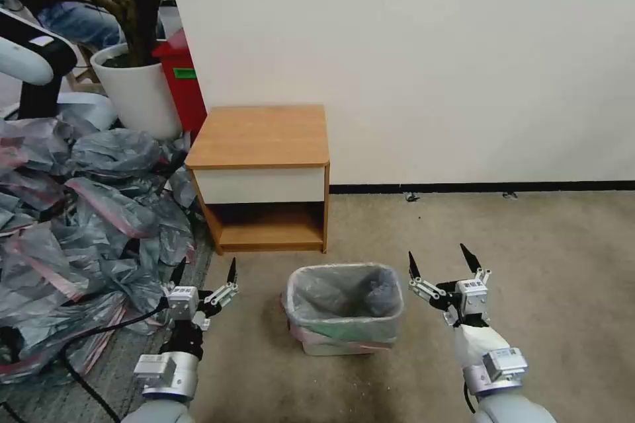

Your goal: Pick up the garbage bag from the table and place it over the trash can.

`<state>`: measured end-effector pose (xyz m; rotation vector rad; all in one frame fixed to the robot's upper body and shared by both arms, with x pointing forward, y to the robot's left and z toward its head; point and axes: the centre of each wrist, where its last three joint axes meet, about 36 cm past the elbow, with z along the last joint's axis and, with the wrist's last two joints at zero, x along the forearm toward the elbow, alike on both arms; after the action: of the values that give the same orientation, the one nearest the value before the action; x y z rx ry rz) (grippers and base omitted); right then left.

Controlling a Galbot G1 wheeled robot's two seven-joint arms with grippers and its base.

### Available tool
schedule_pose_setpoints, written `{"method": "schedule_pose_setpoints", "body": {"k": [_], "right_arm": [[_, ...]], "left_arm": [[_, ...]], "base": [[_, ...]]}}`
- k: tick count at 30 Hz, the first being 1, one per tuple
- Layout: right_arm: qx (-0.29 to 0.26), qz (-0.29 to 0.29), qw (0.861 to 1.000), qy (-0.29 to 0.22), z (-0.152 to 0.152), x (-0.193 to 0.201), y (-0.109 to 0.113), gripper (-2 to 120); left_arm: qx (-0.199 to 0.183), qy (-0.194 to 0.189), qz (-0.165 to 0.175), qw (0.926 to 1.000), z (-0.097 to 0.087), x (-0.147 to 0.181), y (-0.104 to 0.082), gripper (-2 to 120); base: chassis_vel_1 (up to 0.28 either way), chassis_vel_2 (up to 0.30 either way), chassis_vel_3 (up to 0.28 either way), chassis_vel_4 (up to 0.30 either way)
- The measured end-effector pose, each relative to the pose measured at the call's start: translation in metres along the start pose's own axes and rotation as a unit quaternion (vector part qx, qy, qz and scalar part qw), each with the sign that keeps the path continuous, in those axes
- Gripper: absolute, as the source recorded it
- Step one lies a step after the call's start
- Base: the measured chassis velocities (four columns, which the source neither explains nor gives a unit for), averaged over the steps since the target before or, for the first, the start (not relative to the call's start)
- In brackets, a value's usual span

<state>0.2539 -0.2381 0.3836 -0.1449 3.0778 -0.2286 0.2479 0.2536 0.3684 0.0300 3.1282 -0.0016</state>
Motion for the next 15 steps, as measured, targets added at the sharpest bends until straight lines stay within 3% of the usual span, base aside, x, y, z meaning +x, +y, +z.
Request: {"method": "schedule_pose_setpoints", "body": {"k": [15], "right_arm": [[0.000, 0.001, 1.000, 0.000, -0.0002, -0.0002, -0.0003, 100]], "left_arm": [[0.001, 0.002, -0.001, 1.0000, -0.0001, -0.0004, -0.0003, 100]], "base": [[0.000, 0.000, 0.000, 0.000]]}}
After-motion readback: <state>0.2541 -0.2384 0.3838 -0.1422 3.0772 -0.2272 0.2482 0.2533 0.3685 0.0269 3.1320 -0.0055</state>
